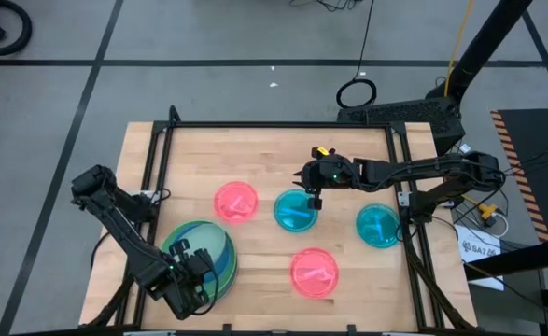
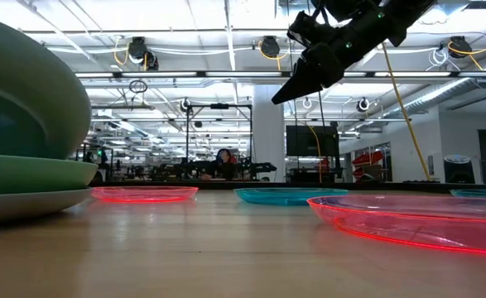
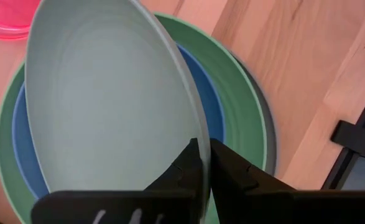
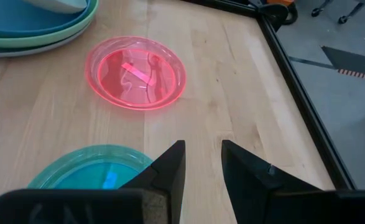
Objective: Stack plastic plates
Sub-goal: Stack the light green plate on the blue plate, then stack the left transparent blue plate on the light green plate
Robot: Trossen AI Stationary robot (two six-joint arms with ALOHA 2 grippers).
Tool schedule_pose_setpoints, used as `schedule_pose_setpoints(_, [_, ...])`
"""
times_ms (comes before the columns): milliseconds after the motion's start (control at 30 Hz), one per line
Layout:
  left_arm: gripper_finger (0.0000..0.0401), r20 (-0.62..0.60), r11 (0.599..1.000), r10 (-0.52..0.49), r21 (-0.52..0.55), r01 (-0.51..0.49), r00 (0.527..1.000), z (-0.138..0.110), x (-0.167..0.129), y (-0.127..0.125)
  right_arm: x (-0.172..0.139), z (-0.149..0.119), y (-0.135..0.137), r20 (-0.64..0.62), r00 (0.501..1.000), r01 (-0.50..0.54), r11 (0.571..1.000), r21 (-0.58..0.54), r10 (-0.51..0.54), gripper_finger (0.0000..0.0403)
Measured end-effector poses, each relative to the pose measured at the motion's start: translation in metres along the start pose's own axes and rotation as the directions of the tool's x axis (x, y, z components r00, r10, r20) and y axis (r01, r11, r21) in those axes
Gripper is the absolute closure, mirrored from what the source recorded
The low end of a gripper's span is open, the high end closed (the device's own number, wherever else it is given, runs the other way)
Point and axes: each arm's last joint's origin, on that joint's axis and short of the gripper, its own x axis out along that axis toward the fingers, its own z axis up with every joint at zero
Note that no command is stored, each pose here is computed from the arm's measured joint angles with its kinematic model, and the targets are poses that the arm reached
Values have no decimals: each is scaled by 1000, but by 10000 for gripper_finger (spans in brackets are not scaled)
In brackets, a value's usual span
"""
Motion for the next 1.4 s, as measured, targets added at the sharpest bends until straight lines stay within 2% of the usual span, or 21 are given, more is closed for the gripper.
schedule_pose_setpoints(500, [372,-49,999,-20,-29,18,999,-1,0,-1,0,0,0,0,1000,0,1000,0,0,303])
schedule_pose_setpoints(867, [265,-50,1000,-19,-11,19,999,-1,0,-1,0,0,0,-1,1000,0,1000,1,0,303])
schedule_pose_setpoints(1100, [256,-46,999,-13,47,16,999,6,2,1,0,0,0,-1,1000,0,1000,3,0,303])
schedule_pose_setpoints(1267, [256,8,989,16,147,-17,1000,19,5,6,0,0,0,-1,1000,0,1000,5,0,303])
schedule_pose_setpoints(1400, [256,64,966,54,249,-68,996,33,8,12,0,0,0,-3,1000,-1,1000,11,1,303])
